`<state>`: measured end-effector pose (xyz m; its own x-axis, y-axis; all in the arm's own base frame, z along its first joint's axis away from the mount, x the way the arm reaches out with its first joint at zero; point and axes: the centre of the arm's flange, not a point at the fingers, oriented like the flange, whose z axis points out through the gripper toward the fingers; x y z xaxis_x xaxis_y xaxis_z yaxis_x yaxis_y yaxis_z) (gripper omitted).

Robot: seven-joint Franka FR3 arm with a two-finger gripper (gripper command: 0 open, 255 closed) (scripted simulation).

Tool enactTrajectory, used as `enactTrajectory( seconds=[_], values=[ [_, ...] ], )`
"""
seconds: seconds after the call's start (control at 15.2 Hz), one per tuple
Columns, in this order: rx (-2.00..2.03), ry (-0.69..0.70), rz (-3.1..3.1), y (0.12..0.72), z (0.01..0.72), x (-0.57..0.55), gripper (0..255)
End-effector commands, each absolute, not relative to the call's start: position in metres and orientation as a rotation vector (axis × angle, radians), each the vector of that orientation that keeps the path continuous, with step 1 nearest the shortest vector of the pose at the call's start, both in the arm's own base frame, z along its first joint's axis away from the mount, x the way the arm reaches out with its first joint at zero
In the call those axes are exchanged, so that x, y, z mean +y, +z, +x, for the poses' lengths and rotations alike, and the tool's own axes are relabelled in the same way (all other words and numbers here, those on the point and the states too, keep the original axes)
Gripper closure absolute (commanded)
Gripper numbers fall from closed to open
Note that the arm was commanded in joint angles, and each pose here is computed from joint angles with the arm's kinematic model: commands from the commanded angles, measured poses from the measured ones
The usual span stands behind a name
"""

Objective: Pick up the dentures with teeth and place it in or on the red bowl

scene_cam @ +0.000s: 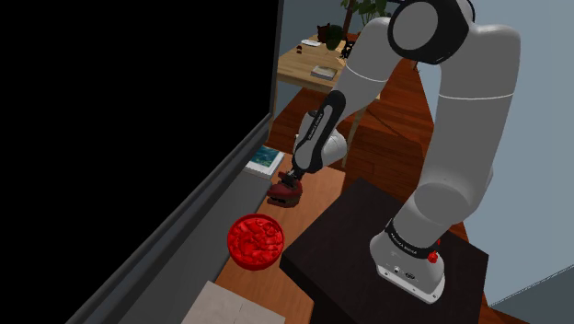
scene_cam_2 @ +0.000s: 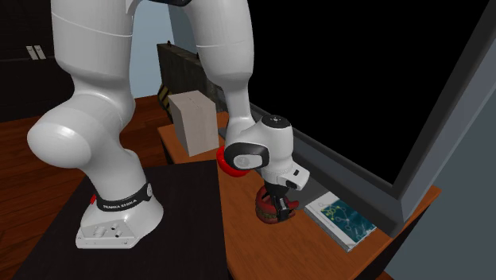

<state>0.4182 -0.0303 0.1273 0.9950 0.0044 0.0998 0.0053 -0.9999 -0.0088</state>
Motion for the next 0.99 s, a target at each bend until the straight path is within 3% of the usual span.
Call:
enactTrajectory(
  seconds=[0.0, 0.53, 0.92],
  values=[
    [-0.008, -0.157, -3.129, 0.127, 0.418, -0.03, 255],
    [-0.008, -0.157, -3.129, 0.127, 0.418, -0.03, 255],
    [-0.008, -0.157, -3.129, 0.159, 0.418, -0.03, 255]
  ],
)
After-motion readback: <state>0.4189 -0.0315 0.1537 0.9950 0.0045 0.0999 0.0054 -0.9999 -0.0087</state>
